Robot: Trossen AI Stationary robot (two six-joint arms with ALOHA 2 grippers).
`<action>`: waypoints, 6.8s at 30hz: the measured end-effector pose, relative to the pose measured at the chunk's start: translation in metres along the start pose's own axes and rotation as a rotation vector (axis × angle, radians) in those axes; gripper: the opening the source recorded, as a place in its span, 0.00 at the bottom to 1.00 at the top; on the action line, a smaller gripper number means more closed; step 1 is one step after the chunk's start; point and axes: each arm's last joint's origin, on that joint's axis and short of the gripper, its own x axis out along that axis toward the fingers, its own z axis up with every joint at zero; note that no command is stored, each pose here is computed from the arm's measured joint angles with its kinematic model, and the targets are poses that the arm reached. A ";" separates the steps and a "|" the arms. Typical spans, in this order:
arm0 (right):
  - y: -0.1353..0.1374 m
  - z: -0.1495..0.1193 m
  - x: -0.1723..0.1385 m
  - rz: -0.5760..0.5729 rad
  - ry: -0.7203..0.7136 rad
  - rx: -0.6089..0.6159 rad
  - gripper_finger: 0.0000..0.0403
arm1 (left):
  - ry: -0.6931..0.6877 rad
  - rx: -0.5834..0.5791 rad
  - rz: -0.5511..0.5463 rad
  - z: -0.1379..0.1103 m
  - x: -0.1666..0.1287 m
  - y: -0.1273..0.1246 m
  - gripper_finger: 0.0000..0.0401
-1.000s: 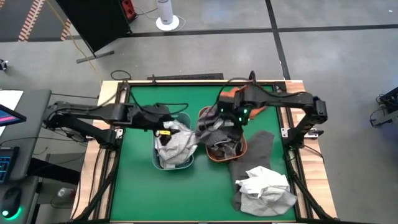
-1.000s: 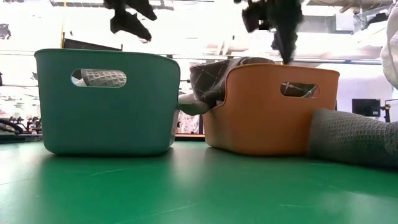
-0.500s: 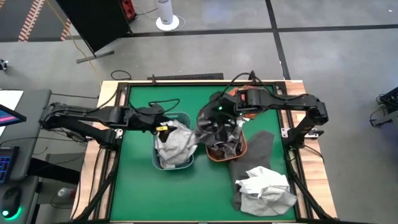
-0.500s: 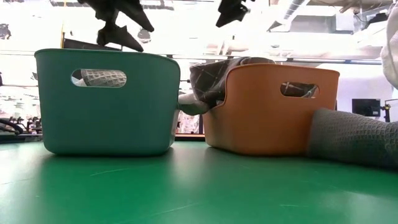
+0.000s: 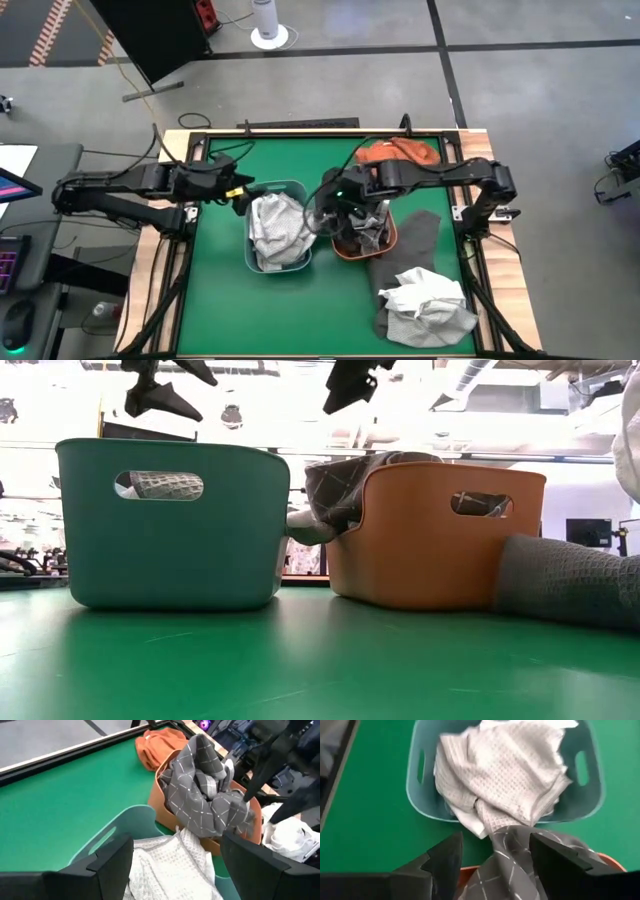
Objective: Sort towels by color in basket
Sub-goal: Put the gray patterned towel into the orange bin, then adjust the gray towel in the green bin
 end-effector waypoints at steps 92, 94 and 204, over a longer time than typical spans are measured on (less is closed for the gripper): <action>-0.044 -0.060 0.059 -0.144 0.558 0.216 0.38 | -0.027 -0.005 0.031 0.003 -0.020 0.015 0.71; -0.041 -0.070 0.075 -0.143 0.540 0.223 0.38 | -0.027 -0.005 0.030 0.003 -0.020 0.015 0.71; -0.039 -0.082 -0.179 -0.481 -0.083 0.445 0.38 | 0.860 0.635 -0.103 -0.035 0.147 -0.069 0.62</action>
